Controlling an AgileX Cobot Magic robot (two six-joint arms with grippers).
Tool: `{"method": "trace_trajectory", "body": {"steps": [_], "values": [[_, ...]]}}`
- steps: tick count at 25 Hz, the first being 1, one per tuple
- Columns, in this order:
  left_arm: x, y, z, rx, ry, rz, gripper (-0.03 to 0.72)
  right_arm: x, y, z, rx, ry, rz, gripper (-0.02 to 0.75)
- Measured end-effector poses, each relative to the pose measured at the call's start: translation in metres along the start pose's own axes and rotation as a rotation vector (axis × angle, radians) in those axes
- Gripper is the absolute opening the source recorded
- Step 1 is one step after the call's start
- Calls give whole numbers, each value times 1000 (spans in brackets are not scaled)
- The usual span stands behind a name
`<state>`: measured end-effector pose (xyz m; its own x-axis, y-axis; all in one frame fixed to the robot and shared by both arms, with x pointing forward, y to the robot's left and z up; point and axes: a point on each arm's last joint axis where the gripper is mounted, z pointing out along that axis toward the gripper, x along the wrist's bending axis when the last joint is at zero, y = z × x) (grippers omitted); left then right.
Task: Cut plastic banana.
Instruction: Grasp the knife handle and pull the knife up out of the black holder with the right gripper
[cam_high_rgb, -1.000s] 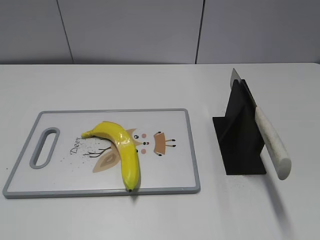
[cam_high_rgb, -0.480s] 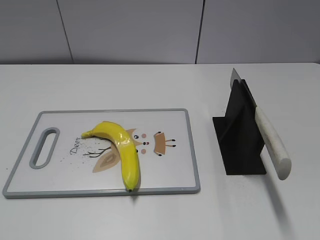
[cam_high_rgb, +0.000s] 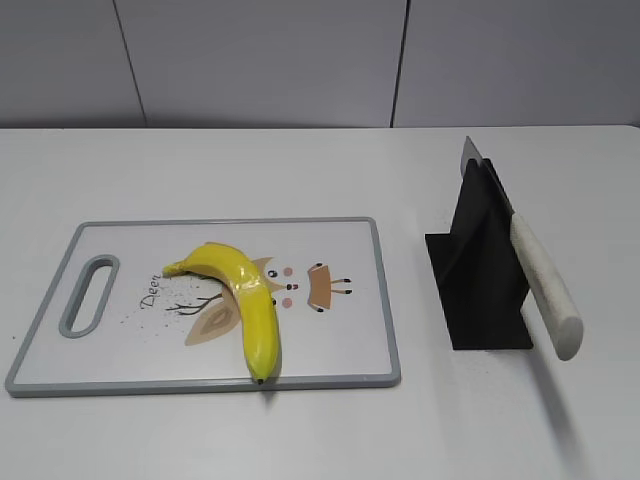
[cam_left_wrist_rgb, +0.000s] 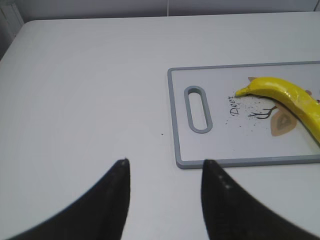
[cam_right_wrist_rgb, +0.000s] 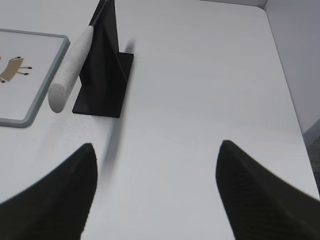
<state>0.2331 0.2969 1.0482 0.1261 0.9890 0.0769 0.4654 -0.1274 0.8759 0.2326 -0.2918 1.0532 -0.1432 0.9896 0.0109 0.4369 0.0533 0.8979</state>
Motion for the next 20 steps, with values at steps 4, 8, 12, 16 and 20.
{"method": "trace_trajectory", "body": {"steps": [4,8,12,16,20], "values": [[0,0,0,0,0,0,451,0,2,2,19,0,1,589],[0,0,0,0,0,0,449,-1,19,13,138,8,11,589],[0,0,0,0,0,0,448,-2,43,27,284,19,32,589],[0,0,0,0,0,0,448,-3,62,49,430,34,54,589],[0,0,0,0,0,0,448,-4,79,70,520,43,80,589]]}}
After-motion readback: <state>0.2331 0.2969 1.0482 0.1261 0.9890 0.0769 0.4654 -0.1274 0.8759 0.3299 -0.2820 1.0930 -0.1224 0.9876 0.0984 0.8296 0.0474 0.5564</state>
